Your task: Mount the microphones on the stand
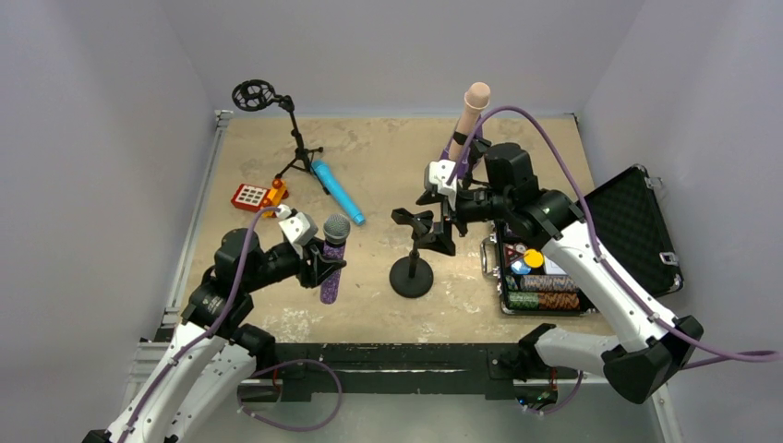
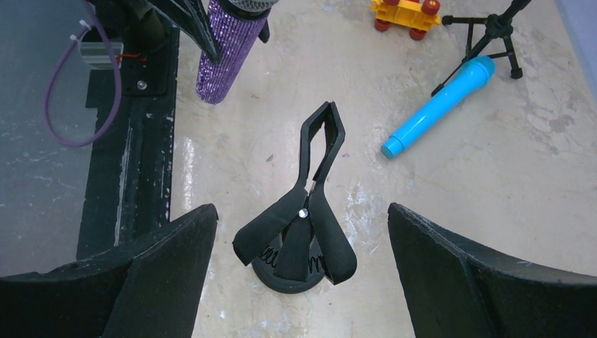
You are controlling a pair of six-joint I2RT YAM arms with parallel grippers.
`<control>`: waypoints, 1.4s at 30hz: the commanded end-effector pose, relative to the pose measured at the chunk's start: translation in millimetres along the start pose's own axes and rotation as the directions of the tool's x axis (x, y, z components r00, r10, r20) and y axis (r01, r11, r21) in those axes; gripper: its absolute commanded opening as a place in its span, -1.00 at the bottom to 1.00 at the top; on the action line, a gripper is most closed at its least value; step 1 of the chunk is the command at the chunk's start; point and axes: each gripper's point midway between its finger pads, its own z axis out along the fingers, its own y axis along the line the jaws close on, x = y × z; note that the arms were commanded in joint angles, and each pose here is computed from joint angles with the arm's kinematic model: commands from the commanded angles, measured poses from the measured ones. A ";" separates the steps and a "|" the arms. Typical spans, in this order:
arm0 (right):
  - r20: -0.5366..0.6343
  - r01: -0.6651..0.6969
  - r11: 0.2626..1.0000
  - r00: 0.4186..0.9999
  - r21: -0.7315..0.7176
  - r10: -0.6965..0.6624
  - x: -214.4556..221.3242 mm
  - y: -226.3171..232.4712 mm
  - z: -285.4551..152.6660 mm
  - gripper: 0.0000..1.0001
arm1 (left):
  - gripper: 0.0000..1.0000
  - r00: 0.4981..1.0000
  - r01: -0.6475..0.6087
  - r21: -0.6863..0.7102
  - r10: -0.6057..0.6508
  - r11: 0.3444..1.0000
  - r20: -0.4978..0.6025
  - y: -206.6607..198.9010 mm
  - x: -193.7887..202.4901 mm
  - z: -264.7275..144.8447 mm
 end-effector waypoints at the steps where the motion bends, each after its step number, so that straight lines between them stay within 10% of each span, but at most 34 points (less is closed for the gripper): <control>1: 0.007 0.002 0.999 1.000 0.047 -0.002 0.6 -6.0 3.9 0.86 | -1.00 0.994 -0.064 0.007 0.063 0.998 0.085 -1.5 -23.1 -0.6; 14: 0.013 -0.027 0.998 1.000 0.064 0.026 2.6 -5.8 6.1 0.51 | -1.00 0.959 -0.095 -0.044 0.103 0.994 0.265 6.6 -82.7 3.5; 27: 0.015 0.008 0.998 1.000 0.062 -0.009 3.3 -0.3 1.1 -0.76 | -1.00 0.871 -0.265 0.110 0.189 0.958 0.453 -9.5 -184.8 45.2; 42: 0.033 -0.018 1.000 0.999 0.004 0.018 -1.7 5.9 5.2 -0.88 | -1.00 0.882 -0.290 0.307 0.129 0.907 0.453 -51.7 -186.1 83.3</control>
